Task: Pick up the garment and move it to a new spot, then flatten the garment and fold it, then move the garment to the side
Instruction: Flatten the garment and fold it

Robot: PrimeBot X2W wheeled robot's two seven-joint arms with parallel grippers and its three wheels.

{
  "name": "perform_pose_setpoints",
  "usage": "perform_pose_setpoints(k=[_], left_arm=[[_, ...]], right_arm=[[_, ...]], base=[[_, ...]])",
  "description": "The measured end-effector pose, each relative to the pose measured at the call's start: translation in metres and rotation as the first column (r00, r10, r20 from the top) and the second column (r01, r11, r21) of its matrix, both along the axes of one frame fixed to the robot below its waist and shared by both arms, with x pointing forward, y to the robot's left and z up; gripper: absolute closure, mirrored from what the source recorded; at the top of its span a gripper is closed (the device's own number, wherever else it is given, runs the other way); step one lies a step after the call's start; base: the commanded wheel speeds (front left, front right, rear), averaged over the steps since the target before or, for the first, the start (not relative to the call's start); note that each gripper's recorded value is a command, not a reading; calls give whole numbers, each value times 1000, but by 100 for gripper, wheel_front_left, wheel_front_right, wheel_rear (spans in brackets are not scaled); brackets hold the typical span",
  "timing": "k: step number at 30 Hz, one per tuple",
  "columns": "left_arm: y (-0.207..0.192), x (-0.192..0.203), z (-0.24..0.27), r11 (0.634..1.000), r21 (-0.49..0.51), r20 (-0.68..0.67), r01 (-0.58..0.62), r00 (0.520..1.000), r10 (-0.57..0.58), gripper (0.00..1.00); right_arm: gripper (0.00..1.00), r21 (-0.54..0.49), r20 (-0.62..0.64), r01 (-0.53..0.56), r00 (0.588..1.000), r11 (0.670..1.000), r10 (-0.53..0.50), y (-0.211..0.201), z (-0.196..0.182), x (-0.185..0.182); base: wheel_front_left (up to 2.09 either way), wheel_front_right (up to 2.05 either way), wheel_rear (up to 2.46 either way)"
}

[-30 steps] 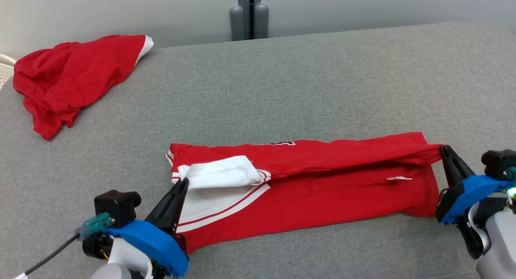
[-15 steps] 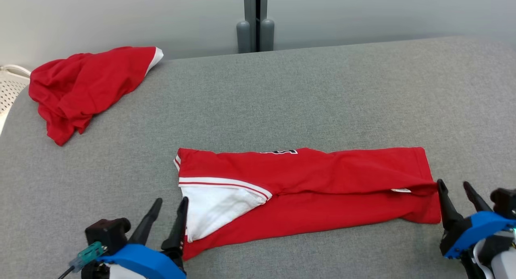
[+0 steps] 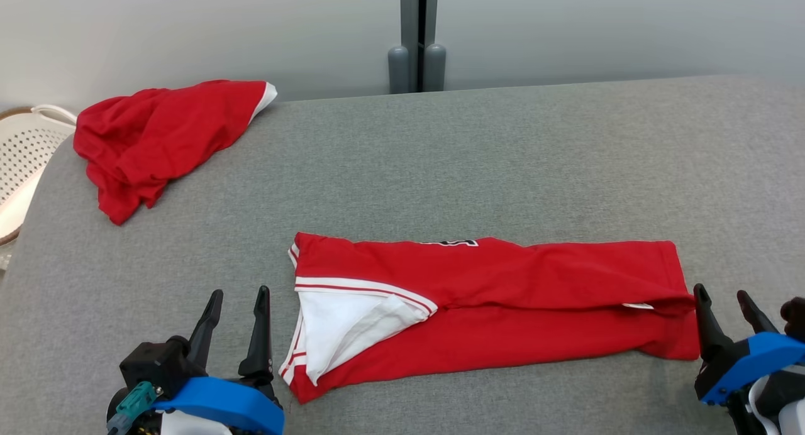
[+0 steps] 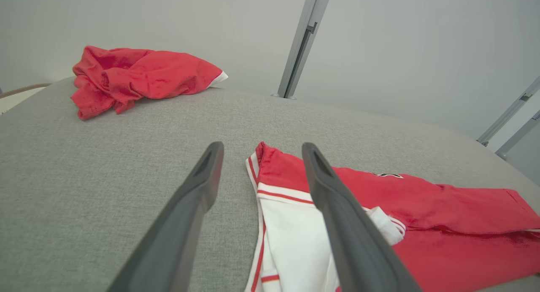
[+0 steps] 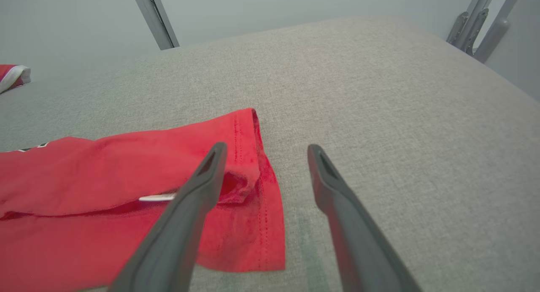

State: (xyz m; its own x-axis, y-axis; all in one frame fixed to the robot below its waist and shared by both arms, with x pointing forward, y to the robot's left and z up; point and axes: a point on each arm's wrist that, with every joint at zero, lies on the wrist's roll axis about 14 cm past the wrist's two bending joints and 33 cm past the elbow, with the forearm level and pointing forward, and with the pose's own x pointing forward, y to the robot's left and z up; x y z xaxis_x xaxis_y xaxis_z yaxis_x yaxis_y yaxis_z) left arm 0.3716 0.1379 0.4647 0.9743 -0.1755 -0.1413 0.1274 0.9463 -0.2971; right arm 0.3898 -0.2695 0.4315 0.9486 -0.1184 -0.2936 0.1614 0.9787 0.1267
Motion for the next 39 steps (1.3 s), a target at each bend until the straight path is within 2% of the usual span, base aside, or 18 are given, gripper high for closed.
perform_pose_setpoints(k=[7, 13, 21, 22, 24, 26, 27, 28, 34, 39], left_arm=[[12, 2, 5, 999, 20, 28, -48, 999, 47, 0], [28, -1, 3, 994, 31, 24, -103, 994, 102, 0], [45, -4, 1, 987, 39, 19, -154, 988, 154, 0], [46, -4, 0, 987, 40, 18, -157, 988, 156, 0], [47, -5, 0, 986, 42, 16, -160, 987, 160, 0], [48, -4, -1, 986, 42, 15, -162, 987, 161, 0], [48, -4, -1, 986, 43, 16, -163, 987, 162, 0], [48, -4, -1, 986, 44, 16, -162, 987, 162, 0], [45, 1, -1, 987, 46, 18, -154, 988, 153, 0], [38, 5, 3, 989, 43, 29, -140, 990, 139, 0]], right_arm=[[0, 3, -117, -39, 992, 999, 39, 9, -15, 19], [0, -20, -270, -67, 961, 998, 59, 9, -46, 18], [0, 15, -371, -77, 926, 997, 77, 21, -72, 21], [3, 22, -379, -74, 922, 997, 77, 22, -74, 22], [56, 30, -397, -74, 914, 997, 80, 24, -76, 24], [76, 33, -404, -75, 911, 997, 82, 25, -78, 25], [96, 35, -404, -75, 911, 997, 83, 26, -78, 27], [100, 36, -401, -74, 912, 997, 82, 26, -77, 28], [100, 39, -357, -53, 932, 998, 63, 19, -67, 33], [100, -22, -308, 7, 951, 1000, -14, -24, -46, 30]], base=[[0, 0, 0], [0, 0, 0], [0, 0, 0], [0, 0, 0], [0, 0, 0], [0, 0, 0], [0, 0, 0], [0, 0, 0], [0, 0, 0], [0, 0, 0]])
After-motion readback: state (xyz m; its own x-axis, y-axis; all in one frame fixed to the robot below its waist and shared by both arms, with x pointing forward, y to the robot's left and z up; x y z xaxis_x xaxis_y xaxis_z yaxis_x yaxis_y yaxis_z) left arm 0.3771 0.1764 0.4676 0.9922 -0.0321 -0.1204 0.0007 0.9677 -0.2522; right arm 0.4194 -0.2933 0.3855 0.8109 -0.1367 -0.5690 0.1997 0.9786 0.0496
